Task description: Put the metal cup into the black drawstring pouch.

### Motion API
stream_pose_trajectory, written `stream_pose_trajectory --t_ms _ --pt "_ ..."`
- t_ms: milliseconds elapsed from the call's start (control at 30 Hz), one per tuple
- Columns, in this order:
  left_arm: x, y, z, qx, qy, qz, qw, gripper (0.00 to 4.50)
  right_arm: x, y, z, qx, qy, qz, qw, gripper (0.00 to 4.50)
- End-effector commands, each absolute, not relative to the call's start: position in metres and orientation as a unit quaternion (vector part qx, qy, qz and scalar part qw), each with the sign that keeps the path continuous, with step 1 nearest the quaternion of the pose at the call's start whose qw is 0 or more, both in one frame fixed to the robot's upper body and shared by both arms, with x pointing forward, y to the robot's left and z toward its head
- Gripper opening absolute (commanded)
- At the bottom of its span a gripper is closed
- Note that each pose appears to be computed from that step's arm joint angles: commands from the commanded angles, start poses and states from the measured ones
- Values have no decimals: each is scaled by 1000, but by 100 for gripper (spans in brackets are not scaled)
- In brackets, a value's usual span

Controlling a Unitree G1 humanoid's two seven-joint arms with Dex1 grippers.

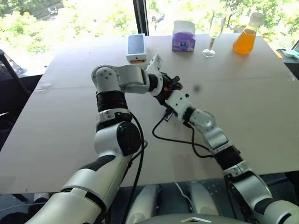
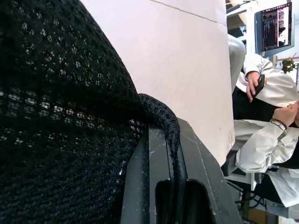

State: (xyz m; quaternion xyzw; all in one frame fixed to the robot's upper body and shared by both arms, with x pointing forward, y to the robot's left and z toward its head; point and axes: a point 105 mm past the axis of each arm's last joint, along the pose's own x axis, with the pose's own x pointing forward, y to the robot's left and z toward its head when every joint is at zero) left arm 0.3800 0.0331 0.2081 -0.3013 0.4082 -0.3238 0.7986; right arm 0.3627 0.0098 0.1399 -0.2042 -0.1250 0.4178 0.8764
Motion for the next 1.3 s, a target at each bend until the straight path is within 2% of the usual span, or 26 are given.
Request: stream_pose_trajectory --t_ms 33,133,233,433,600,733,833,1000,1167,1200,1267,1300 --pt "369 14 222 -291 405 -377 780 0 367 17 170 -144 -155 406 889 1" --pt "367 14 222 -292 405 -384 777 0 383 0 170 -33 -119 360 925 1" --pt "365 13 224 -291 402 -391 775 0 386 -3 159 -15 -92 357 929 1" --pt "364 4 222 -306 408 -388 767 0 374 26 162 -130 -126 419 890 1" --pt "371 21 221 -335 400 -360 773 0 382 16 173 -60 -134 391 908 1" --pt "373 25 221 -356 398 -352 769 0 341 42 155 -101 -130 519 839 1" --pt "371 19 225 -357 395 -360 766 0 328 52 144 -114 -110 564 811 1" --pt "372 26 220 -354 396 -343 775 0 340 55 141 -104 -94 550 824 1" --pt "370 58 179 -270 398 -274 833 0 347 40 122 -148 -60 537 828 1" --pt "368 63 172 -256 400 -267 838 0 347 36 120 -157 -59 536 828 76" --pt "363 70 163 -235 385 -267 851 0 350 26 116 -194 -60 517 831 141" --pt "361 71 161 -230 377 -271 855 0 351 22 116 -207 -61 509 833 194"
